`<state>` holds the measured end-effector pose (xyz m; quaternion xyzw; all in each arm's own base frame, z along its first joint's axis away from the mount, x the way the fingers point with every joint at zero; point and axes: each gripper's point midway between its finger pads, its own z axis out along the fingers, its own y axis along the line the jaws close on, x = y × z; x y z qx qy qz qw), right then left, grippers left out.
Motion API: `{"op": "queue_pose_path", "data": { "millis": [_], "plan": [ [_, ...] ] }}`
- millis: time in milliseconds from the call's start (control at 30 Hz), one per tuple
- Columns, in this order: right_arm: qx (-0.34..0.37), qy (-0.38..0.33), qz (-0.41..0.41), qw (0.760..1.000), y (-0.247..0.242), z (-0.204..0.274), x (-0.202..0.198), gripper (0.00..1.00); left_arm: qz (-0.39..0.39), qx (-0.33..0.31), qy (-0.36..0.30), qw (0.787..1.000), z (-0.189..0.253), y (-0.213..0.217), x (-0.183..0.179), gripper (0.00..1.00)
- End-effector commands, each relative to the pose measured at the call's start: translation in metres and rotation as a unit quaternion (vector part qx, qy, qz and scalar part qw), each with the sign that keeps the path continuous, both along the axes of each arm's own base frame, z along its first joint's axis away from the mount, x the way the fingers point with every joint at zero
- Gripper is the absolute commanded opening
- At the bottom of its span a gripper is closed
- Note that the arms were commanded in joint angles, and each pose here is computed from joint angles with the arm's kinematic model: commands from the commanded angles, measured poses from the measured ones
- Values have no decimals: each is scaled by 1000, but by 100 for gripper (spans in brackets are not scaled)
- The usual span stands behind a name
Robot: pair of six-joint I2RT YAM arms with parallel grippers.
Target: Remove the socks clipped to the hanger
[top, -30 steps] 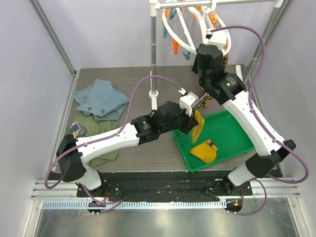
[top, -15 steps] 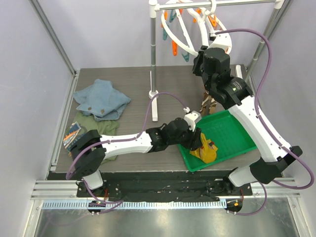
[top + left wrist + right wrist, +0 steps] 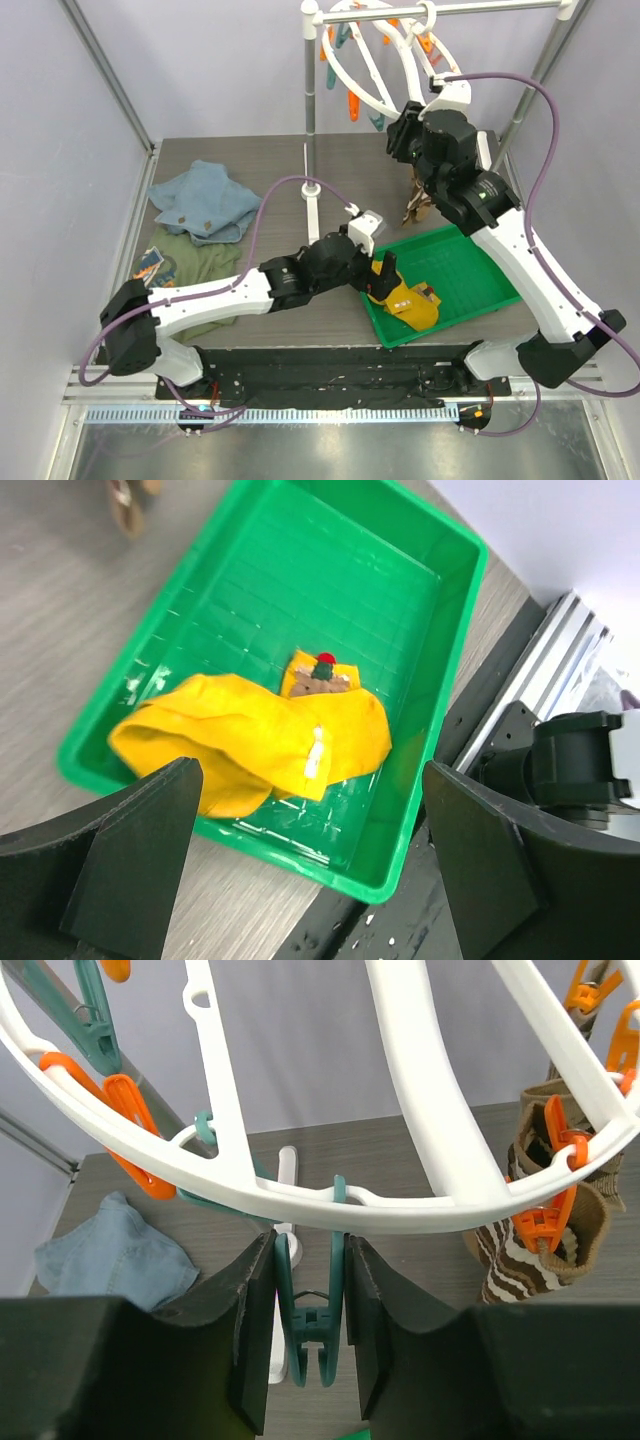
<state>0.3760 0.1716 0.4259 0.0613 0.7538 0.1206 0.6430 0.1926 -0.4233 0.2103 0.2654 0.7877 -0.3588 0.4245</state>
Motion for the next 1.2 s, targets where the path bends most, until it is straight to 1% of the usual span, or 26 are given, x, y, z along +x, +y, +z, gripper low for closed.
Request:
{"op": "queue_pose_path", "data": {
  "millis": [0,100,200,233,267,333,400,433,500,533,633,733,767,900,967,1033,1067,1100,1167],
  "plan": [
    [31,-19,23,999,1,17,-17,38,29,-8,-32,999,23,20,6,96],
    [34,-21,29,999,-2,16,-25,40,53,-16,-62,997,44,33,13,97],
    [29,-25,28,999,-9,15,-32,43,96,-4,-112,989,63,52,28,98],
    [26,-24,29,999,-10,14,-34,44,117,4,-128,985,68,59,36,99],
    [24,-25,31,999,-12,11,-38,45,122,19,-151,981,76,64,40,100],
    [20,-23,32,999,-14,8,-40,48,129,38,-175,975,83,70,46,100],
    [14,-20,36,999,-15,3,-43,50,141,71,-207,966,89,79,55,100],
    [12,-18,40,999,-14,1,-44,54,145,82,-217,962,90,82,57,100],
    [6,-10,47,999,-13,-7,-47,59,161,99,-236,953,90,93,62,100],
    [4,-6,48,999,-13,-10,-48,64,167,98,-239,951,91,96,63,100],
    [-1,2,49,999,-17,-18,-54,68,166,87,-243,952,90,99,60,100],
    [-14,7,32,999,-28,-30,-58,69,160,85,-241,953,93,99,58,100],
    [-27,15,26,999,-31,-42,-57,69,160,84,-241,953,95,100,58,100],
    [-69,21,-26,997,-54,-62,-50,70,156,73,-239,956,103,101,54,100],
    [-76,31,-30,996,-59,-75,-45,70,152,65,-237,957,106,102,51,100],
    [-63,33,-45,996,-75,-81,-35,70,150,63,-236,958,108,103,49,100],
    [-53,41,-28,997,-74,-90,-32,70,149,60,-236,958,110,103,48,100],
    [-40,40,-45,997,-89,-91,-24,70,147,58,-238,958,112,103,46,100],
    [-23,44,-39,998,-93,-101,-18,70,143,58,-239,959,111,103,44,100]
  ]
}}
